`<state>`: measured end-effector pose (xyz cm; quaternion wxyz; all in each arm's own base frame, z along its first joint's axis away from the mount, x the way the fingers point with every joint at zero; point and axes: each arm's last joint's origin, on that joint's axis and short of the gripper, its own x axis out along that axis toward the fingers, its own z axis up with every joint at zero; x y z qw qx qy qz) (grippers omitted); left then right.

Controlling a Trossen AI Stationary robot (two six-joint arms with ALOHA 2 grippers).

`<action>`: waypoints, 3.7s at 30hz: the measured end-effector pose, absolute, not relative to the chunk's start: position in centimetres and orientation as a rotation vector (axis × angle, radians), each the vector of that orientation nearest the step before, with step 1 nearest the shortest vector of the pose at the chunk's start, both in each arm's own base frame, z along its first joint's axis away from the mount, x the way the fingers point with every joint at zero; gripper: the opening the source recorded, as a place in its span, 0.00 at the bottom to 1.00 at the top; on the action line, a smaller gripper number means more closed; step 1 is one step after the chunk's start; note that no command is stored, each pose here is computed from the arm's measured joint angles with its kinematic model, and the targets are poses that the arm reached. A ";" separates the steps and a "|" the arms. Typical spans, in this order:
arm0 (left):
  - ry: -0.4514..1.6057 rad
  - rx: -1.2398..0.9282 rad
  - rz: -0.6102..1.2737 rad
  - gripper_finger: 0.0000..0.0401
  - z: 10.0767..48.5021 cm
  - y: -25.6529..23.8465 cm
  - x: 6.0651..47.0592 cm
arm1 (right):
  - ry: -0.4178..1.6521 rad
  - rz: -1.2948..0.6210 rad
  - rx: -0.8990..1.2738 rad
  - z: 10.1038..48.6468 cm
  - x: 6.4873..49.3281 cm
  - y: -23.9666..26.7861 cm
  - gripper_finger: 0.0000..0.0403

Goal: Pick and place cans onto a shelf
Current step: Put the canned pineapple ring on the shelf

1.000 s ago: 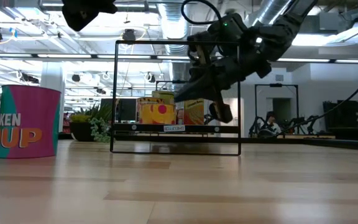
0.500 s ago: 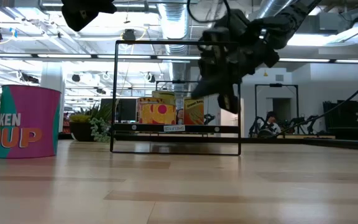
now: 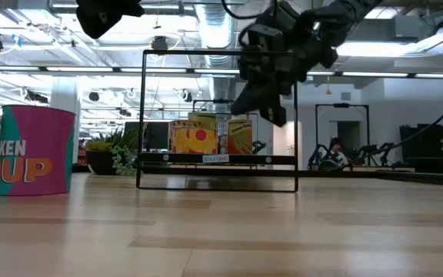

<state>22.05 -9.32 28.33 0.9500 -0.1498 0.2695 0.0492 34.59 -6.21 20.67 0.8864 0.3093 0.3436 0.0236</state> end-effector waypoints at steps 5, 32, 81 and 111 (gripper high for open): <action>0.547 -0.325 0.106 0.18 28.3 -9.3 22.1 | 0.745 0.019 0.637 20.9 34.4 -7.0 0.01; 0.553 -0.316 0.092 0.18 28.3 -9.4 22.0 | 0.793 -0.181 0.843 21.0 36.8 -6.1 0.00; 0.558 -0.266 0.084 0.18 28.3 -9.3 22.0 | 0.773 -0.068 0.929 22.1 40.0 -7.0 0.00; 0.623 -0.916 0.444 0.18 28.8 0.9 20.4 | 0.307 -0.279 0.500 42.6 17.6 2.6 0.02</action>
